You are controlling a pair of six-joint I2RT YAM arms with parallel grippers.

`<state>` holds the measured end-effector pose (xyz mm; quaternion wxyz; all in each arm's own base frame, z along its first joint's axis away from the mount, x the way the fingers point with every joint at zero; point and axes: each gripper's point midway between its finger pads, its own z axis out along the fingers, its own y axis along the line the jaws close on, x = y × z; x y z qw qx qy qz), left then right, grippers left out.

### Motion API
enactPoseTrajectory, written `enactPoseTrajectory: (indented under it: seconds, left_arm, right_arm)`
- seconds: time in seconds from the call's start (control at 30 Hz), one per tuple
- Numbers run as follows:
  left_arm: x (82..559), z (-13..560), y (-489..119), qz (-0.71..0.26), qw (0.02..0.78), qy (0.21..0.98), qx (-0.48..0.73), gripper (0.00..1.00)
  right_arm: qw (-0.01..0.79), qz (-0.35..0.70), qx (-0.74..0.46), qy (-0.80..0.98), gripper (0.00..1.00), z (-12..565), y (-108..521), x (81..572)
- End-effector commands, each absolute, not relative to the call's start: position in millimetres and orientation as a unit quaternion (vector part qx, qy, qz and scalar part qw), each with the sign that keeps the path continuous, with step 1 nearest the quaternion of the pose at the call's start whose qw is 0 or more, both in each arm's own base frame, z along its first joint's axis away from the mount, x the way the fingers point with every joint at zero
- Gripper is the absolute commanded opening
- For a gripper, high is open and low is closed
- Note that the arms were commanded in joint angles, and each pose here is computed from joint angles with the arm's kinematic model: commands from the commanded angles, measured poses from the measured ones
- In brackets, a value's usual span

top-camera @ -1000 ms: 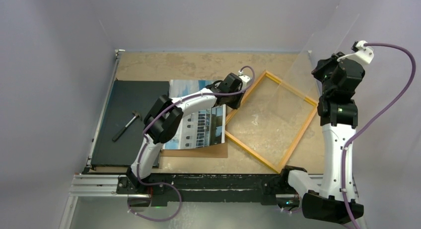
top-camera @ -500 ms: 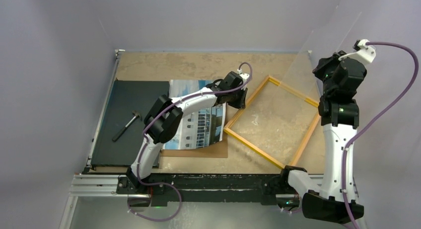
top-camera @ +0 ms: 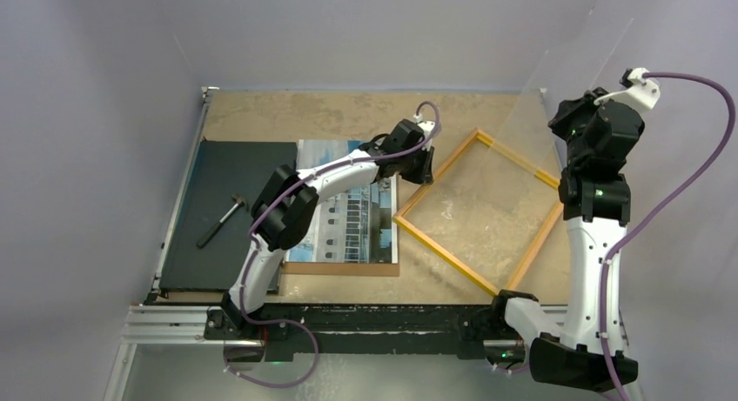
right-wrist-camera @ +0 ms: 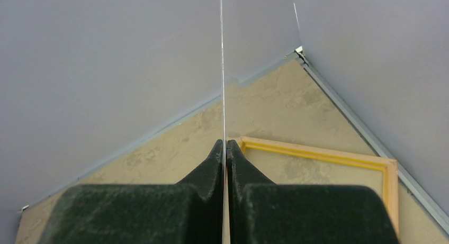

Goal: Put the photo into the frame

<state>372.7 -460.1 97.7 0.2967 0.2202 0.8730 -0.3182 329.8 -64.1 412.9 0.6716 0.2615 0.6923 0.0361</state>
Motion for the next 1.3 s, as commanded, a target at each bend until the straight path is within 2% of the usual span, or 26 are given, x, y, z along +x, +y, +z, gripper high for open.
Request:
enactPoseTrajectory:
  seconds: [0.0,0.2,0.37,0.9,1.1,1.13,1.2,1.27]
  left_arm:
    - [412.8,136.8,-416.7,-0.306,0.360,0.860,0.191,0.00]
    - [454.5,149.2,-327.4,-0.252,0.419,0.862,0.133,0.00]
    - [461.8,158.0,-290.4,-0.237,0.444,0.858,0.100,0.00]
    - [432.3,113.3,-273.2,-0.241,0.387,0.887,0.078,0.00]
    - [425.1,114.9,-276.5,-0.251,0.374,0.888,0.095,0.00]
    - [425.4,118.5,-277.3,-0.252,0.373,0.888,0.098,0.05]
    - [427.4,131.0,-277.7,-0.248,0.378,0.885,0.107,0.27]
    - [429.0,145.0,-272.6,-0.240,0.389,0.882,0.115,0.43]
  right_arm:
    - [0.708,0.069,0.246,0.659,0.00,445.1,-55.6,332.0]
    - [0.700,0.122,0.227,0.666,0.00,436.4,-37.2,344.0]
    - [0.699,0.139,0.222,0.665,0.00,434.9,-32.9,352.6]
    - [0.684,0.193,0.180,0.680,0.00,428.7,-9.8,365.2]
    - [0.679,0.222,0.168,0.680,0.00,427.6,0.4,368.9]
    - [0.678,0.230,0.163,0.679,0.00,428.3,3.2,369.9]
    - [0.677,0.247,0.151,0.677,0.00,431.2,10.0,371.6]
    - [0.676,0.264,0.136,0.674,0.00,435.9,17.1,373.5]
